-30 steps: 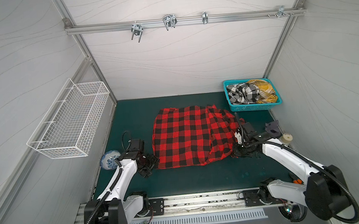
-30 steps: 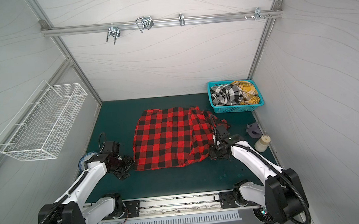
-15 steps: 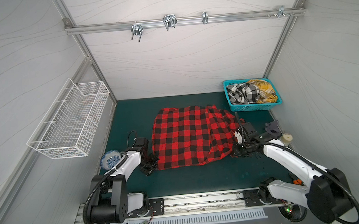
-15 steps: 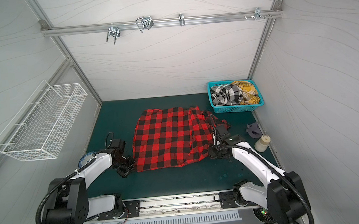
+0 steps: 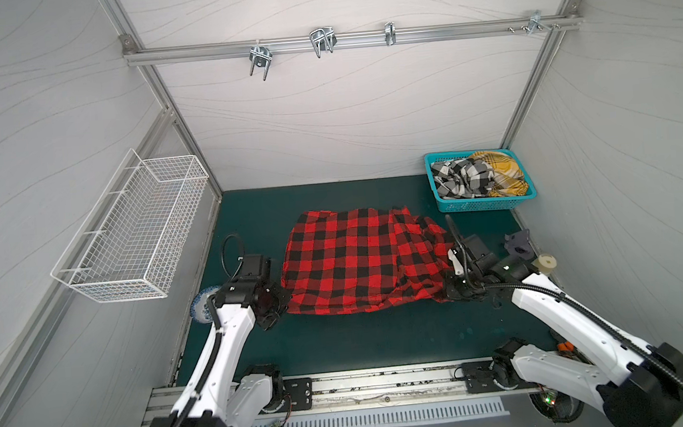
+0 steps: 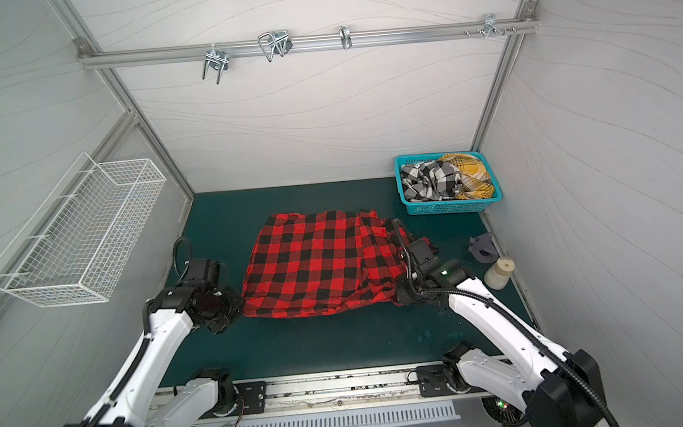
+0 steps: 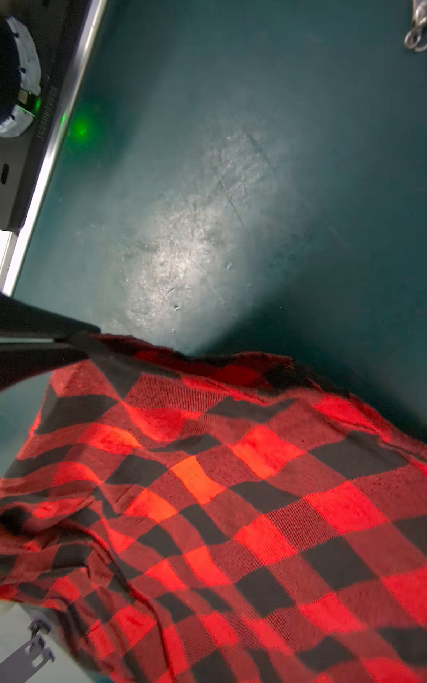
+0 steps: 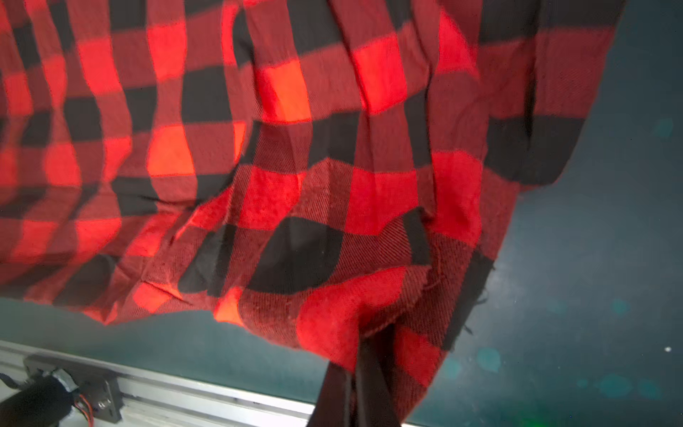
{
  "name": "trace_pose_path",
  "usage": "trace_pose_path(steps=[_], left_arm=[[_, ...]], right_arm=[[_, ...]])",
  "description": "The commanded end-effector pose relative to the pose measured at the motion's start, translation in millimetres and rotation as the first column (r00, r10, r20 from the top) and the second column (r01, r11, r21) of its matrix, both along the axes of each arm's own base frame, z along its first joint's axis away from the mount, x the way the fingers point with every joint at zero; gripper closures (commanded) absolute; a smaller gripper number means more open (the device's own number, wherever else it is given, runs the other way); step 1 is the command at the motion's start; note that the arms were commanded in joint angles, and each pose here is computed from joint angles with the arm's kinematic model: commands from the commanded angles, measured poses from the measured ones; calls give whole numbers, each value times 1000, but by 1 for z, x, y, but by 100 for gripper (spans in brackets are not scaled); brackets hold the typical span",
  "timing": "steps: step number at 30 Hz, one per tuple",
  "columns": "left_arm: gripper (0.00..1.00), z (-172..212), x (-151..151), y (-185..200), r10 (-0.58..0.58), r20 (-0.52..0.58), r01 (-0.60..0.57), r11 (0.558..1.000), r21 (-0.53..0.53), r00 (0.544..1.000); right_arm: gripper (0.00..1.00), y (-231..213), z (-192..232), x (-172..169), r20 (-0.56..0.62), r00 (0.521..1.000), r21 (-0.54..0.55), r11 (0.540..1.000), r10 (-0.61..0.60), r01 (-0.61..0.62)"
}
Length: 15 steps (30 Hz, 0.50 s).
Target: Fold and stack the long sleeve shirts
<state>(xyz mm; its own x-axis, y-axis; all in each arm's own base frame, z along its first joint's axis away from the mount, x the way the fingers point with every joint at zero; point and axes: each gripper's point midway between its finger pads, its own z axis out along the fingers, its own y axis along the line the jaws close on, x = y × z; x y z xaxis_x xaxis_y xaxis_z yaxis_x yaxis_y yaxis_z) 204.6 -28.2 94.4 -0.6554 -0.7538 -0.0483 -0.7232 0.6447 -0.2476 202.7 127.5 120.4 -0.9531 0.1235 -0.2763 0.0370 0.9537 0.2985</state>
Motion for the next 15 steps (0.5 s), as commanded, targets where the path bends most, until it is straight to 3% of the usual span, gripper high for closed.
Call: trace_pose_path(steps=[1, 7, 15], left_arm=[[100, 15, 58, 1, -12, 101, 10, 1000, 19, 995], [100, 22, 128, 5, -22, 156, 12, 998, 61, 987], [100, -39, 157, 6, -39, 16, 38, 996, 82, 999]], right_arm=[[100, -6, 1, 27, 1, 1000, -24, 999, -28, 28], [100, -7, -2, 78, -18, 998, -17, 998, -60, 60], [100, 5, -32, 116, -98, 995, -7, 999, -36, 35]])
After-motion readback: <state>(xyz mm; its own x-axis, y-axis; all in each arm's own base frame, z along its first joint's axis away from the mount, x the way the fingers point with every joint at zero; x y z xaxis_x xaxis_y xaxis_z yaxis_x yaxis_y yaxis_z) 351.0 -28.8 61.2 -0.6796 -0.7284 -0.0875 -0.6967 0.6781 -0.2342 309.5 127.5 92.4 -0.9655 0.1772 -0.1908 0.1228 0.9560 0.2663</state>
